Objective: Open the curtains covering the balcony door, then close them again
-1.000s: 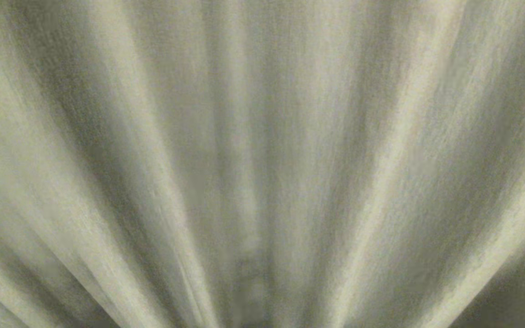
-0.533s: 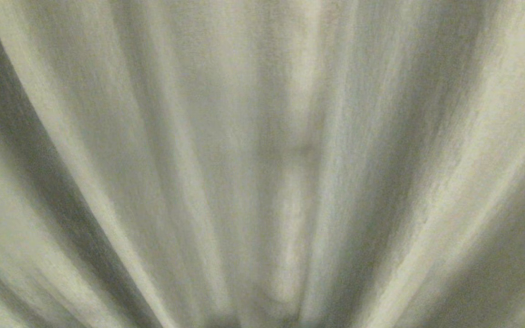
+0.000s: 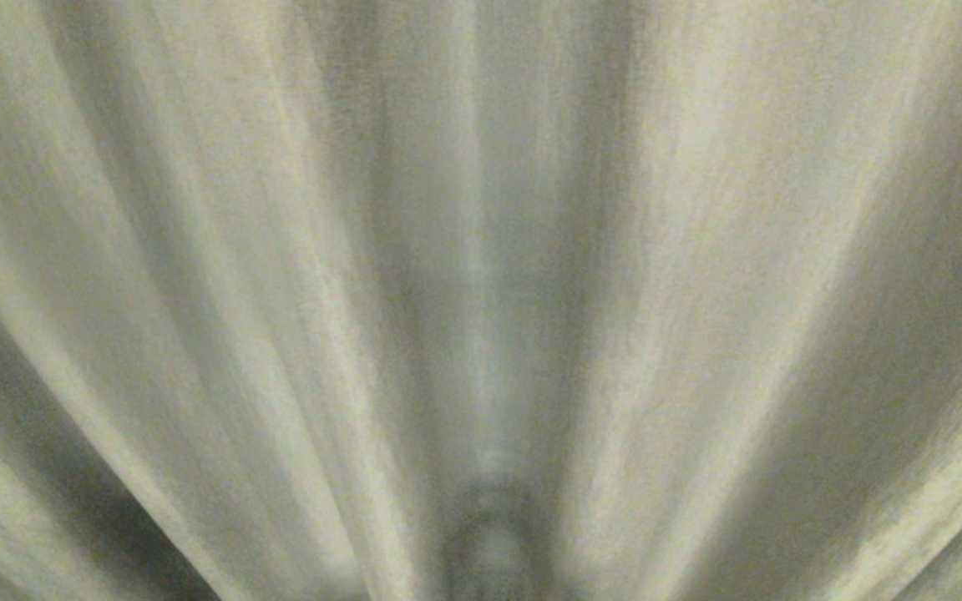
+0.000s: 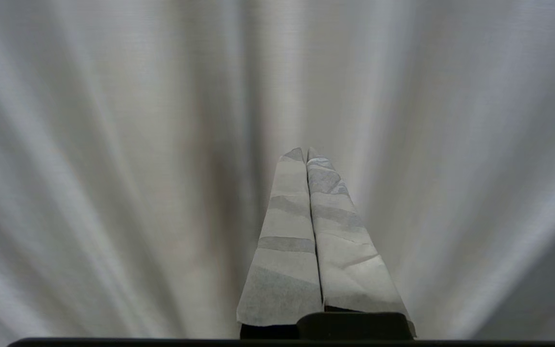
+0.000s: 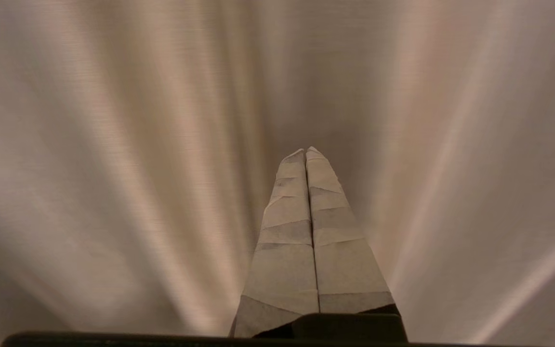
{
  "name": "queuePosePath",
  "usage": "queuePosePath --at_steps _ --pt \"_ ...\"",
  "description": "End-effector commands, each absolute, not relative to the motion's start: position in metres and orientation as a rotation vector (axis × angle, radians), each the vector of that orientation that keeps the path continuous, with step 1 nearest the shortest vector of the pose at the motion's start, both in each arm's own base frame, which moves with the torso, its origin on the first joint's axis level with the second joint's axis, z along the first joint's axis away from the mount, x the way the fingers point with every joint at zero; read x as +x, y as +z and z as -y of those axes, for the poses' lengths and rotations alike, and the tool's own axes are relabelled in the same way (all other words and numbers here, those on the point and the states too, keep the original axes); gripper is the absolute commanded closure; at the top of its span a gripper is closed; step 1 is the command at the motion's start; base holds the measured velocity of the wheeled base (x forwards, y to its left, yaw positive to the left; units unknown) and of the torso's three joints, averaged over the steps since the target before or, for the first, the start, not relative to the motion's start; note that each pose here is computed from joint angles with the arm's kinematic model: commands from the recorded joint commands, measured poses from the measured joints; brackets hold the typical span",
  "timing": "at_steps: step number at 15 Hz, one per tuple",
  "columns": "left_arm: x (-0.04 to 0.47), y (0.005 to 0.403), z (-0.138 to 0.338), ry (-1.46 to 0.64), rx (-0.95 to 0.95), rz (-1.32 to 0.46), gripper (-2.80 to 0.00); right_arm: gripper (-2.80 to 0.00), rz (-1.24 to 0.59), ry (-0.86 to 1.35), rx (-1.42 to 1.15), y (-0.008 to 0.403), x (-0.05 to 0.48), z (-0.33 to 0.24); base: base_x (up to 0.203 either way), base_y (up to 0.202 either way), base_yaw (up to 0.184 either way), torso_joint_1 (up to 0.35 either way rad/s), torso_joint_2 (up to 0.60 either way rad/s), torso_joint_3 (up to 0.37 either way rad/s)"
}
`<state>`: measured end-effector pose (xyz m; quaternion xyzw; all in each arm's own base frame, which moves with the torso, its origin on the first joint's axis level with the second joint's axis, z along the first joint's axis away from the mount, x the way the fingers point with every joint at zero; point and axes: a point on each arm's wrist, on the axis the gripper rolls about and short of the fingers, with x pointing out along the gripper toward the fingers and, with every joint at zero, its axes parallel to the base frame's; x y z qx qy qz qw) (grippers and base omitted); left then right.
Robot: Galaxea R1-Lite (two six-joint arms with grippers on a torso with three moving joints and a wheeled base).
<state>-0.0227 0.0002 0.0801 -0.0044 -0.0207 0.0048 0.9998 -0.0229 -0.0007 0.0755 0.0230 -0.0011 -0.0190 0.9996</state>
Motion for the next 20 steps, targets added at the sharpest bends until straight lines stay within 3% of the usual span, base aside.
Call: queuePosePath --at_steps 1,20 --pt "-0.0228 0.0799 -0.0001 0.009 -0.008 0.041 0.0 0.0 0.001 -0.038 0.046 0.0755 -0.0228 0.0007 0.0 -0.185 0.0 0.007 0.0 0.003" --pt "-0.0229 0.0799 -0.0001 0.009 0.003 0.043 0.0 0.0 0.001 -0.038 0.046 0.0755 -0.0228 0.0007 0.0 -0.19 0.003 0.004 0.0 0.001"
